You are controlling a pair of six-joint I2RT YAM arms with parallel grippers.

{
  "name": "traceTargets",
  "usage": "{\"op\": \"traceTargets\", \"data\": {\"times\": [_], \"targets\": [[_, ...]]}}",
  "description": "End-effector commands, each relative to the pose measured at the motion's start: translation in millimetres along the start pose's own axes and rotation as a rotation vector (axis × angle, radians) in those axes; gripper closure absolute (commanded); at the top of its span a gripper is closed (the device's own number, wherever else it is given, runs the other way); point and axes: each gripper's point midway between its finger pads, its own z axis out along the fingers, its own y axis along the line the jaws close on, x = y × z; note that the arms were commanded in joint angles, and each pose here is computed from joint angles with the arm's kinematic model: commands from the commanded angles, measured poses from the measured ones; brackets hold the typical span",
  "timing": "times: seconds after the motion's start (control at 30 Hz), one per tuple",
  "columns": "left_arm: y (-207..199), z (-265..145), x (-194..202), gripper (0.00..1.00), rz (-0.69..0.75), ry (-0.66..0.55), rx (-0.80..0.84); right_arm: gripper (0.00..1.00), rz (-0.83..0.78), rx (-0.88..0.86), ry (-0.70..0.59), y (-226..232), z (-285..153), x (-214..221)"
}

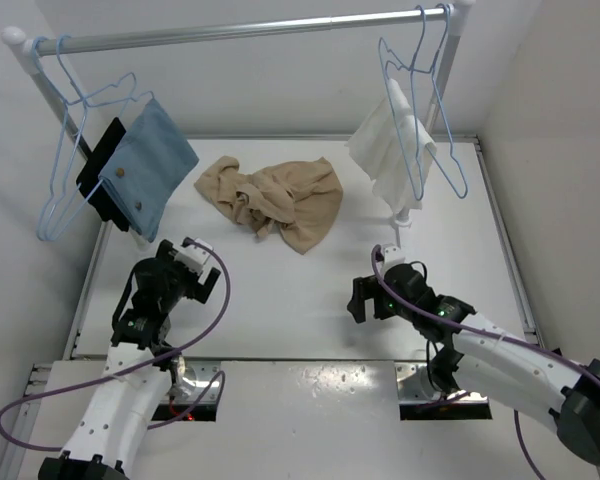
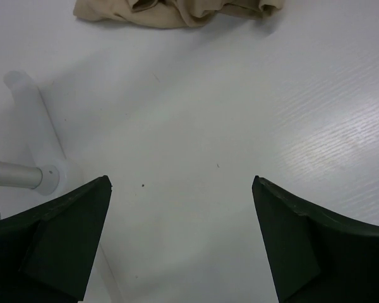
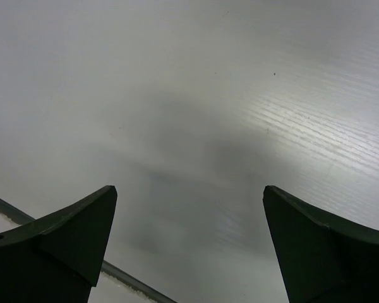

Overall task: Place the t-shirt on the hanger
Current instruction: Grab a hanger with the right arm

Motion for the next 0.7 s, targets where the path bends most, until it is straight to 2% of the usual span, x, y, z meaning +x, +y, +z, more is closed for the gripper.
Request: {"op": "traceTargets", "data": {"times": [0.0,0.03,0.1,0.17,0.2,0.23,0.43,0.5,0.53,0.67], "targets": [[17.2,0.9,-6.0,0.00,-0.046,-0.023,-0.092,0.01,-0.010,-0.033,-0.049,9.4,-0.3,-18.1],[17.2,0.9,-6.0,0.00,-0.046,-0.023,-0.092,0.01,-0.009,-0.038,-0.059,10.5,-0.1,-20.5],[-3.5,3.7,-2.2,0.00,0.003,-0.007,0.037,0.01,-0.021,-0.016,-0.045,7.3,2.9,-19.5],[-22.7,4.1,3.3,0.00,0.192,0.005,0.195,0.01,-0.010,0.013,-0.058,5.1,4.0,-27.3],[-46.7,1.9,15.1,0.00,0.229,0.031,0.346,0.01,-0.009,0.022,-0.065,5.7,6.4,-32.7],[-50.6,2.2,15.5,0.00,0.270,0.027,0.385,0.01,-0.005,0.009,-0.093,11.0,6.9,-44.2],[-40.0,4.7,-16.5,0.02,0.259,-0.048,0.354,0.01,-0.075,-0.156,-0.084,54.0,19.2,-69.2],[-36.6,4.6,-19.6,0.02,0.263,-0.049,0.340,0.01,-0.104,-0.224,-0.011,68.4,31.1,-61.1],[-31.0,4.4,-23.5,0.03,0.261,-0.046,0.316,0.04,-0.129,-0.271,-0.018,81.8,32.7,-73.9],[-23.2,6.5,-17.5,0.05,0.277,-0.010,0.280,0.15,-0.249,-0.501,0.147,133.3,42.6,-73.8]]}}
